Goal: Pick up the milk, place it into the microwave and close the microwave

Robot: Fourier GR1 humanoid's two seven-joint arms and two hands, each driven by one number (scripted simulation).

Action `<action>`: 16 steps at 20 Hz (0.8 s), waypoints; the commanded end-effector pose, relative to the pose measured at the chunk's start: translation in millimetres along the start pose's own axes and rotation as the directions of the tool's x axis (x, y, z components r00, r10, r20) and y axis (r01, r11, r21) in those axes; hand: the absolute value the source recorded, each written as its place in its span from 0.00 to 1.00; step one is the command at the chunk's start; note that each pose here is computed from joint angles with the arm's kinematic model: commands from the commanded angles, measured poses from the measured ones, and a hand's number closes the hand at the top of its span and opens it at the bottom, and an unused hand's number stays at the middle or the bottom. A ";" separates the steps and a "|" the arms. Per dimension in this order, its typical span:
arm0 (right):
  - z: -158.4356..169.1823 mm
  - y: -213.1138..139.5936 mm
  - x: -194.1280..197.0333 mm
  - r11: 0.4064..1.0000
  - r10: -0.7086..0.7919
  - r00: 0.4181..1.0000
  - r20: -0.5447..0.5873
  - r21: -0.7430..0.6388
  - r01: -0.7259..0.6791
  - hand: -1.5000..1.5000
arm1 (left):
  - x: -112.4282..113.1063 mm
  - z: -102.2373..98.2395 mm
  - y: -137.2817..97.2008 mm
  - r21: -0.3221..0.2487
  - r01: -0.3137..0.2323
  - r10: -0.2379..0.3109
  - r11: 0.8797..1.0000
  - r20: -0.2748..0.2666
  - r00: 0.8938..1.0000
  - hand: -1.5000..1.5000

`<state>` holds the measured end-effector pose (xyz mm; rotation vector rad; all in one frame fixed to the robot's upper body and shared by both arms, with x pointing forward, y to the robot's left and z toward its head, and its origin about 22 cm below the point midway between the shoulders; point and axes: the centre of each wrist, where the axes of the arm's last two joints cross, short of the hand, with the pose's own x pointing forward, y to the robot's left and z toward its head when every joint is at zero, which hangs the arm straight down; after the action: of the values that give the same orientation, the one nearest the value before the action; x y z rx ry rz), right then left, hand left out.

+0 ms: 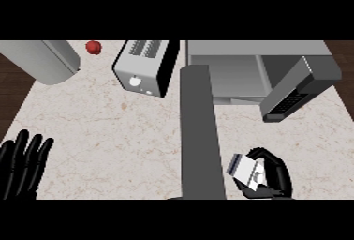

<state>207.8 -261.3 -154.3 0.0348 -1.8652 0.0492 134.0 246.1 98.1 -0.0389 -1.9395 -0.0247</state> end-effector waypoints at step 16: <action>-148.6 64.9 63.0 0.953 0.290 0.957 -0.005 -0.094 -0.289 1.00 | -3.2 9.3 21.0 -0.008 0.017 -0.017 1.000 -0.023 1.000 0.00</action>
<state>299.0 -195.5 -71.0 -0.1877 -1.9111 0.1699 133.8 266.2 93.0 -0.0309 -1.9190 -0.0270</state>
